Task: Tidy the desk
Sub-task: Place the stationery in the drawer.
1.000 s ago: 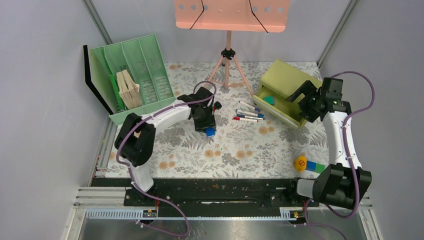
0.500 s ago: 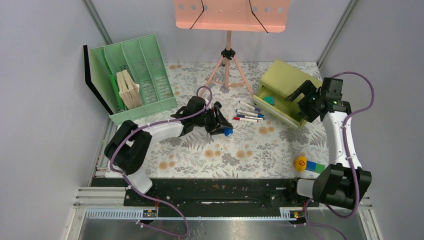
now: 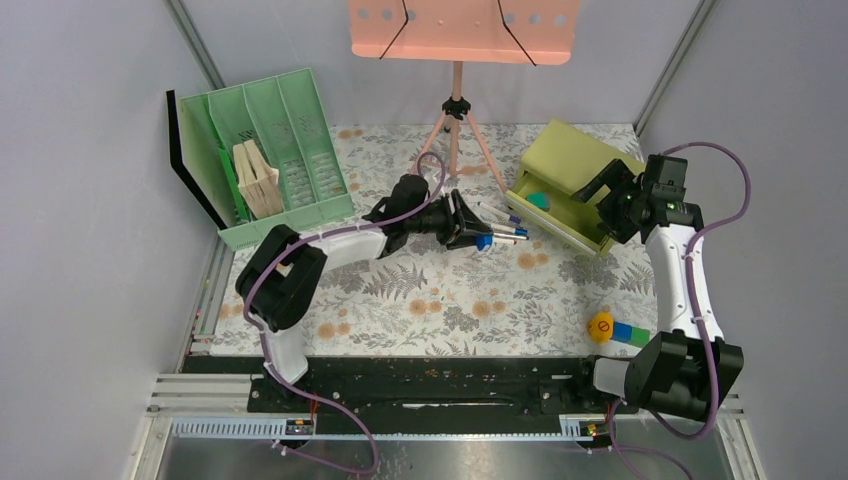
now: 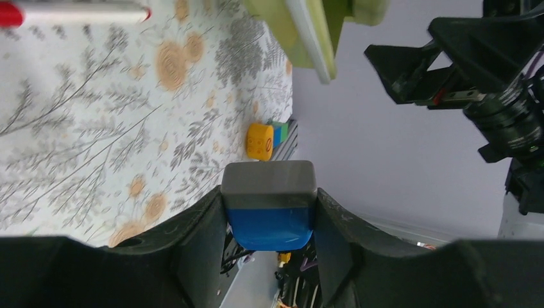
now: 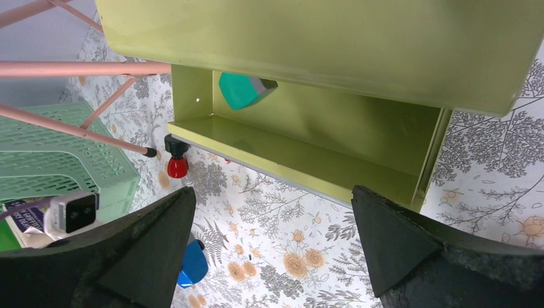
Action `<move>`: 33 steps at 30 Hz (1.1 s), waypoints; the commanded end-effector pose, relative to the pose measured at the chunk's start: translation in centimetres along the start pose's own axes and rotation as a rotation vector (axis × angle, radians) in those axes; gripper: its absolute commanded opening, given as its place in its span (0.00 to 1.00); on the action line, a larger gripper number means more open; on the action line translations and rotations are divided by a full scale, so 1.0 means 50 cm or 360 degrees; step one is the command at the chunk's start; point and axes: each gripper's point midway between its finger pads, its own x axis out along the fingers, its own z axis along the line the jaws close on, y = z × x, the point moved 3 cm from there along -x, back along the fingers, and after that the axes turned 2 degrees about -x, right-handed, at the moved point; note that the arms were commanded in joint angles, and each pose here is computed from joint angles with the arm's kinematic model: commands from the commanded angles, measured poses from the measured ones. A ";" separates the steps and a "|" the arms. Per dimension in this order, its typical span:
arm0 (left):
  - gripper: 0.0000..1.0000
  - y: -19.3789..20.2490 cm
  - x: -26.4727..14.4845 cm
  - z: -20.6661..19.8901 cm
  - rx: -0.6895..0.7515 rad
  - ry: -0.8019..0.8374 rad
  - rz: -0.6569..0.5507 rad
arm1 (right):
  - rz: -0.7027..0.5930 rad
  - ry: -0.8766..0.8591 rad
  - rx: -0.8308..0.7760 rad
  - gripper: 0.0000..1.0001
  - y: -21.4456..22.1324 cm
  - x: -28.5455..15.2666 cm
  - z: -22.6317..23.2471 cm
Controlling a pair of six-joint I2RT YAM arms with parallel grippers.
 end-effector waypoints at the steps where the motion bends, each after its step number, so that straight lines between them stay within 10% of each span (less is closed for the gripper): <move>1: 0.00 -0.019 0.026 -0.085 0.0091 0.0166 0.0034 | -0.0117 0.0020 -0.0089 0.99 -0.027 -0.029 0.007; 33: 0.00 -0.138 0.199 -0.272 -0.0008 0.0367 -0.0045 | -0.0197 0.0187 -0.0110 0.99 -0.031 -0.044 -0.027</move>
